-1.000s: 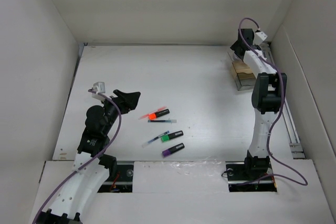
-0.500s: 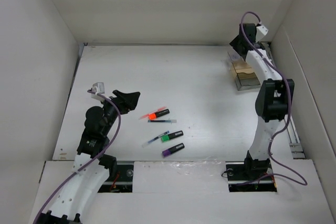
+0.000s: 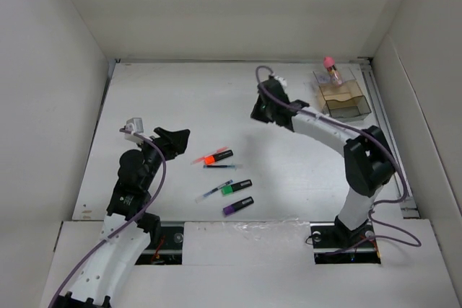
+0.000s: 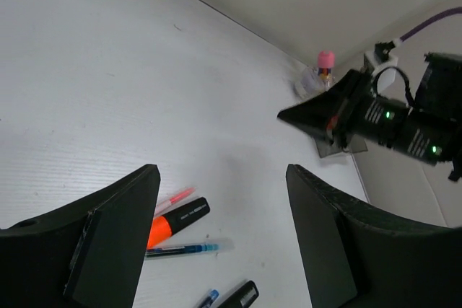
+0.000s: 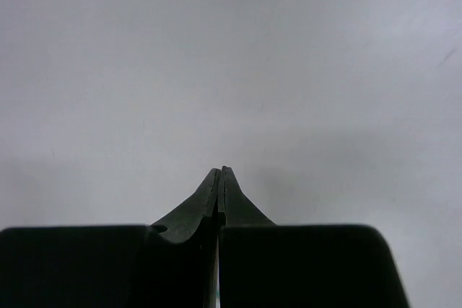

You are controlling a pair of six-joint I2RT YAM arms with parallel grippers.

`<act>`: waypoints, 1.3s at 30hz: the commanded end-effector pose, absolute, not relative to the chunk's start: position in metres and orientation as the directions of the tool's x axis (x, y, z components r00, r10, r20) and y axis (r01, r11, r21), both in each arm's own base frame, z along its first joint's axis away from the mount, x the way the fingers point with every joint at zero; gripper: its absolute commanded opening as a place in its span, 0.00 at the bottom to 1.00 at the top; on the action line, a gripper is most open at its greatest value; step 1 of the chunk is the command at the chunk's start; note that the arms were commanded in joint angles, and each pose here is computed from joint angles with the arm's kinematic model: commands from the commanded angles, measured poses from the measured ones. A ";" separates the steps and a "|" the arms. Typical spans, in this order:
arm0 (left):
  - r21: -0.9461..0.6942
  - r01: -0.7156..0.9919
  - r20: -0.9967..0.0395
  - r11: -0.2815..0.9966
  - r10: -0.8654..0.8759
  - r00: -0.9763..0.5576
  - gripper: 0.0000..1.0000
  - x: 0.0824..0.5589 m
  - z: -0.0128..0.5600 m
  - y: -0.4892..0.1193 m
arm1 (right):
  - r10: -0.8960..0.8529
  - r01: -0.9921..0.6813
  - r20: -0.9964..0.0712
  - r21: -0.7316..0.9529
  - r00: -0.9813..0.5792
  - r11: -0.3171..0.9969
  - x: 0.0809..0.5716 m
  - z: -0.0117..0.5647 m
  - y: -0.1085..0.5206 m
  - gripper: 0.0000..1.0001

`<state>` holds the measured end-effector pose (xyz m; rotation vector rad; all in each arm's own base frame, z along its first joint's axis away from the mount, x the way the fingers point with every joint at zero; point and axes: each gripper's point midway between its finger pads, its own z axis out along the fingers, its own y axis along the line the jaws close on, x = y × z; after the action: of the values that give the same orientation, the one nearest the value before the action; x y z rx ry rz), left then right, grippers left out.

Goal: Sort the stationery into containers
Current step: Move the pen to the center of the board.

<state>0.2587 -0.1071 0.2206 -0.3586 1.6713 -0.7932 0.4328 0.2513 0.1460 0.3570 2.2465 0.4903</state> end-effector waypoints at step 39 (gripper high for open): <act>-0.582 0.088 -0.813 0.809 -0.573 -0.106 0.67 0.259 0.211 -0.072 | -0.453 -0.486 -0.396 -0.017 -0.799 0.874 0.092 0.040 0.335 0.91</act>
<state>0.2591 -0.0764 0.1993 -0.3980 1.6342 -0.5973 0.0873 0.3372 0.0437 -0.6800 2.6652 0.2112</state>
